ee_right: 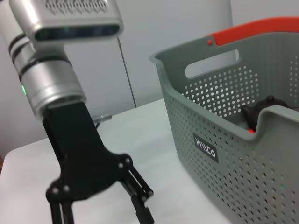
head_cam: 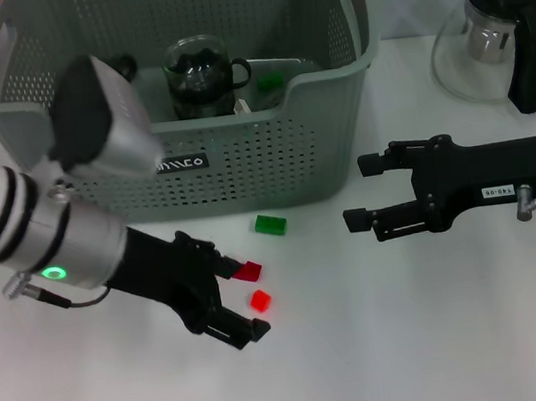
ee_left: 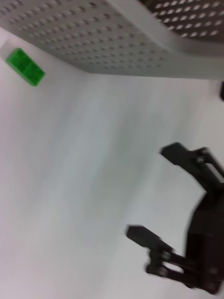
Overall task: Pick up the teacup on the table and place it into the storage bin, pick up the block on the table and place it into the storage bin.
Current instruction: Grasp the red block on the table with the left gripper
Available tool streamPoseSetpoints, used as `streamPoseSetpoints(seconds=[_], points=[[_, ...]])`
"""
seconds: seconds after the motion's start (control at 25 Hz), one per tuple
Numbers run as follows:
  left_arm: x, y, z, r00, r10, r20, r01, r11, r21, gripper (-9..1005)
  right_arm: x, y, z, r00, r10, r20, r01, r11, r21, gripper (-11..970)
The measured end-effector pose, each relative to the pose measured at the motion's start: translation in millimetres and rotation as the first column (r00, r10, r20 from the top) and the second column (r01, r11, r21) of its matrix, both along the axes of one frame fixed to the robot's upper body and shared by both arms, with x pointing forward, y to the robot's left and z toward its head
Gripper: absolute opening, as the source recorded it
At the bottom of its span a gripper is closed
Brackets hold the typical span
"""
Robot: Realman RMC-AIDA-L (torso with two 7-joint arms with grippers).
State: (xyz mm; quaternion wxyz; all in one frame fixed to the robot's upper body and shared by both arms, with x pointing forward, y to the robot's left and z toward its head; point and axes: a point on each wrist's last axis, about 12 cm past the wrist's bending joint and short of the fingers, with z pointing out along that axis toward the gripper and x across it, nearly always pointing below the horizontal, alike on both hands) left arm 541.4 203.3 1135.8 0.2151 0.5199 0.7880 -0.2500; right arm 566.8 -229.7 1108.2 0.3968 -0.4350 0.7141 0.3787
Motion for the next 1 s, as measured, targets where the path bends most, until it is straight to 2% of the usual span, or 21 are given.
streamPoseSetpoints(seconds=[0.28,0.68,1.0], points=[[5.9,-10,-23.2,0.993,0.082,-0.08,-0.078,0.996,0.048,911,0.7,1,0.5,1.0,0.003,0.005,-0.003,1.0,0.0,912],[6.4,-20,-29.0,0.977,0.164,-0.135,-0.155,0.985,0.073,910,1.4,4,1.4,1.0,0.008,0.008,-0.008,1.0,0.002,913],[8.8,-27,-34.9,0.978,0.176,-0.108,-0.165,0.981,0.105,906,1.2,4,1.2,1.0,0.013,0.009,-0.013,1.0,0.0,913]])
